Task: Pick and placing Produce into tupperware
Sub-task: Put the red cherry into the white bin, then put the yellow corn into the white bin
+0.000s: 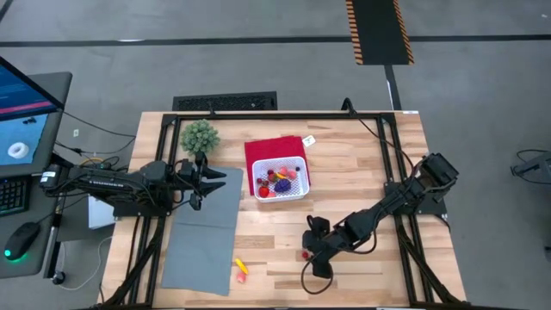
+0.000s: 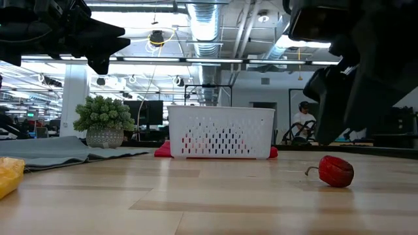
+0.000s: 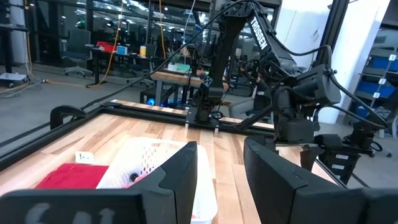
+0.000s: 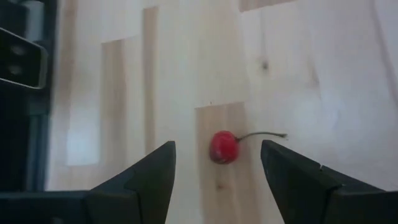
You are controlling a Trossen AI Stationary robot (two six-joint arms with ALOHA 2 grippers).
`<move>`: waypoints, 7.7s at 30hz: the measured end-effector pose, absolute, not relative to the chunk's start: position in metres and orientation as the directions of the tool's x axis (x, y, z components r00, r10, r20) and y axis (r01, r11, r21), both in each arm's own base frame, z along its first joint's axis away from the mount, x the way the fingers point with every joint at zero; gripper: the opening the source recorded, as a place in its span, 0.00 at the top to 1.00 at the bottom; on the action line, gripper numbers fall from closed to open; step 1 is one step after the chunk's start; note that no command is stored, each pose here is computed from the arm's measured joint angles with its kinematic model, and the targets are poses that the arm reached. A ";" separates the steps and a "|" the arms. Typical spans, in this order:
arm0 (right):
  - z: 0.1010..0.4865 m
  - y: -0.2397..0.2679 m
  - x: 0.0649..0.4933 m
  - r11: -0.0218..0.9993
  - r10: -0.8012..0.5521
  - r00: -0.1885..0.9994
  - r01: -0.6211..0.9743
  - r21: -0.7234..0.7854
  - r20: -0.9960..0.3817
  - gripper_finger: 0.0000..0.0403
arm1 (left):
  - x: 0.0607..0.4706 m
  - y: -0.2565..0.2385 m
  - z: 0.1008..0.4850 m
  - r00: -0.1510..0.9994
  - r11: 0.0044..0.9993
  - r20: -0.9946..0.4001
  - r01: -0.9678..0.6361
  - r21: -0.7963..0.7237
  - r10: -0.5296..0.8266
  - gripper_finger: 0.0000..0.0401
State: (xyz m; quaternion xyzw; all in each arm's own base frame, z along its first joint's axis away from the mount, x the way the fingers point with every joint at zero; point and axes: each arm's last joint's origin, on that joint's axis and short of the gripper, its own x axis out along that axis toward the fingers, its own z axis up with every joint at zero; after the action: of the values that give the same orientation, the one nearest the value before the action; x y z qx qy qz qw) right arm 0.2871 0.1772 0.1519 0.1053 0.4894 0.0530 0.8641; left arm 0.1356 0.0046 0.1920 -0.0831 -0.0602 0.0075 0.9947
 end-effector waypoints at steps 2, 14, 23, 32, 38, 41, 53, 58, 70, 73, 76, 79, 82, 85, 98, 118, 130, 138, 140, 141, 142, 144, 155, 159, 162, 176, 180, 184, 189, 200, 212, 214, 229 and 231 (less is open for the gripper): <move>0.152 0.177 0.287 0.976 0.173 0.523 0.025 0.218 -0.835 0.36 | 0.136 0.005 0.192 0.993 0.986 0.119 -0.005 -0.166 0.025 0.70; 0.129 0.179 0.287 0.980 0.140 0.459 0.061 0.188 -0.877 0.36 | 0.136 0.005 0.192 0.993 0.986 0.119 -0.005 -0.166 0.025 0.70; 0.134 0.181 0.290 0.975 0.159 0.500 0.058 0.216 -0.851 0.36 | 0.136 0.005 0.192 0.992 0.986 0.120 -0.005 -0.166 0.025 0.70; 0.128 0.182 0.292 0.973 0.139 0.509 0.088 0.212 -0.849 0.36 | 0.136 0.005 0.192 0.992 0.986 0.120 -0.005 -0.166 0.025 0.70; 0.121 0.185 0.295 0.972 0.153 0.507 0.079 0.223 -0.848 0.36 | 0.136 0.005 0.192 0.992 0.986 0.121 -0.004 -0.167 0.025 0.70; 0.121 0.186 0.295 0.971 0.156 0.509 0.077 0.225 -0.847 0.37 | 0.136 0.005 0.193 0.992 0.986 0.122 -0.004 -0.168 0.025 0.70; 0.121 0.187 0.294 0.974 0.168 0.500 0.051 0.223 -0.850 0.81 | 0.136 0.005 0.192 0.992 0.986 0.122 -0.004 -0.169 0.025 0.70; 0.121 0.186 0.295 0.976 0.172 0.500 0.028 0.215 -0.849 0.85 | 0.136 0.005 0.192 0.992 0.985 0.121 -0.004 -0.171 0.025 0.70; 0.160 0.180 0.331 0.981 0.192 0.556 -0.134 0.140 -0.808 0.77 | 0.136 0.005 0.192 0.992 0.985 0.121 -0.004 -0.170 0.025 0.70; 0.172 0.171 0.342 0.974 0.209 0.555 -0.196 0.118 -0.805 0.79 | 0.136 0.005 0.192 0.992 0.985 0.121 -0.003 -0.172 0.025 0.70; 0.188 0.158 0.344 0.968 0.206 0.579 -0.239 0.078 -0.788 0.80 | 0.136 0.004 0.192 0.992 0.984 0.122 0.004 -0.177 0.018 0.70; 0.215 0.143 0.343 0.964 0.213 0.640 -0.261 0.051 -0.738 0.81 | 0.136 0.004 0.192 0.992 0.984 0.121 0.005 -0.178 0.017 0.70; 0.247 0.128 0.336 0.961 0.218 0.704 -0.277 0.021 -0.676 0.81 | 0.136 0.004 0.192 0.993 0.984 0.121 0.005 -0.179 0.017 0.70; 0.281 0.111 0.322 0.961 0.228 0.760 -0.277 0.014 -0.609 0.81 | 0.136 0.004 0.192 0.993 0.984 0.121 0.005 -0.180 0.017 0.70; 0.370 0.041 0.237 0.991 0.128 0.895 -0.126 0.034 -0.426 0.80 | 0.136 0.004 0.192 0.992 0.981 0.121 0.007 -0.194 0.017 0.70; 0.294 0.044 0.159 0.948 0.238 0.952 -0.185 0.259 -0.192 0.80 | 0.136 0.004 0.192 0.992 0.981 0.122 0.007 -0.194 0.017 0.70; 0.203 0.048 0.155 0.822 0.159 0.987 -0.124 0.556 -0.015 0.80 | 0.136 0.004 0.193 0.992 0.981 0.123 0.006 -0.194 0.019 0.70; 0.201 0.029 0.156 0.617 -0.015 0.998 -0.036 0.786 0.058 0.80 | 0.135 0.005 0.197 0.986 0.978 0.166 0.011 -0.207 0.024 0.70; 0.201 0.025 0.157 0.591 -0.035 0.998 -0.027 0.807 0.059 0.80 | 0.135 0.005 0.197 0.986 0.976 0.166 0.013 -0.217 0.024 0.70; 0.201 0.023 0.157 0.593 -0.046 0.997 -0.021 0.805 0.060 0.80 | 0.135 0.005 0.197 0.986 0.976 0.164 0.012 -0.217 0.024 0.70; 0.201 0.021 0.157 0.613 -0.058 0.997 -0.011 0.790 0.058 0.80 | 0.135 0.005 0.197 0.986 0.976 0.164 0.013 -0.217 0.024 0.70; 0.201 0.017 0.158 0.690 -0.073 0.996 0.006 0.724 0.061 0.80 | 0.135 0.005 0.196 0.986 0.976 0.163 0.012 -0.217 0.024 0.70; 0.200 0.012 0.161 0.988 -0.100 0.993 0.106 -0.114 0.057 0.80 | 0.135 0.005 0.196 0.987 0.983 0.158 0.005 -0.185 0.025 0.70; 0.194 0.012 0.167 0.967 -0.103 0.995 0.103 -0.234 0.014 0.80 | 0.135 0.005 0.196 0.987 0.984 0.157 0.003 -0.176 0.025 0.70; 0.194 0.012 0.177 0.974 -0.108 0.994 0.101 -0.201 -0.025 0.80 | 0.135 0.005 0.196 0.987 0.984 0.157 0.003 -0.176 0.025 0.70; 0.198 -0.014 0.265 0.960 -0.171 0.904 0.243 0.142 -0.391 0.80 | 0.135 0.005 0.196 0.987 0.984 0.157 -0.013 -0.179 0.042 0.70; 0.197 -0.024 0.288 0.939 -0.066 0.905 0.199 0.280 -0.419 0.80 | 0.135 0.005 0.196 0.987 0.983 0.156 -0.014 -0.182 0.043 0.70; 0.190 -0.034 0.303 0.919 -0.049 0.877 0.227 0.323 -0.478 0.79 | 0.135 0.005 0.195 0.989 0.982 0.144 -0.015 -0.187 0.043 0.70; 0.178 -0.044 0.314 0.895 -0.063 0.789 0.316 0.315 -0.611 0.71 | 0.136 0.005 0.193 0.991 0.982 0.127 -0.019 -0.188 0.043 0.70; 0.216 -0.036 0.322 0.942 -0.018 0.864 0.183 0.280 -0.503 0.52 | 0.136 0.005 0.193 0.991 0.979 0.127 -0.016 -0.205 0.043 0.70; 0.276 0.060 0.281 0.943 0.333 0.869 -0.307 0.129 -0.365 0.58 | 0.136 0.003 0.191 0.993 0.962 0.110 0.063 -0.266 -0.035 0.70; 0.279 0.077 0.275 0.921 0.388 0.852 -0.376 0.106 -0.351 0.60 | 0.136 0.003 0.190 0.995 0.957 0.097 0.064 -0.284 -0.038 0.70; 0.274 0.107 0.230 0.849 0.523 0.801 -0.520 0.095 -0.291 0.73 | 0.136 0.001 0.190 0.990 0.961 0.092 0.130 -0.243 -0.110 0.70; 0.273 0.103 0.221 0.851 0.522 0.807 -0.515 0.102 -0.278 0.73 | 0.136 0.001 0.190 0.990 0.966 0.092 0.129 -0.225 -0.110 0.70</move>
State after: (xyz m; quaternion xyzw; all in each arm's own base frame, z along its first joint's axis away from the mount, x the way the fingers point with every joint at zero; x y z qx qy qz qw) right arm 0.2214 0.1033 0.2732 0.0109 0.1492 0.2729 0.9503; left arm 0.1357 0.0006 0.1896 -0.1161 -0.0394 -0.0603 0.9906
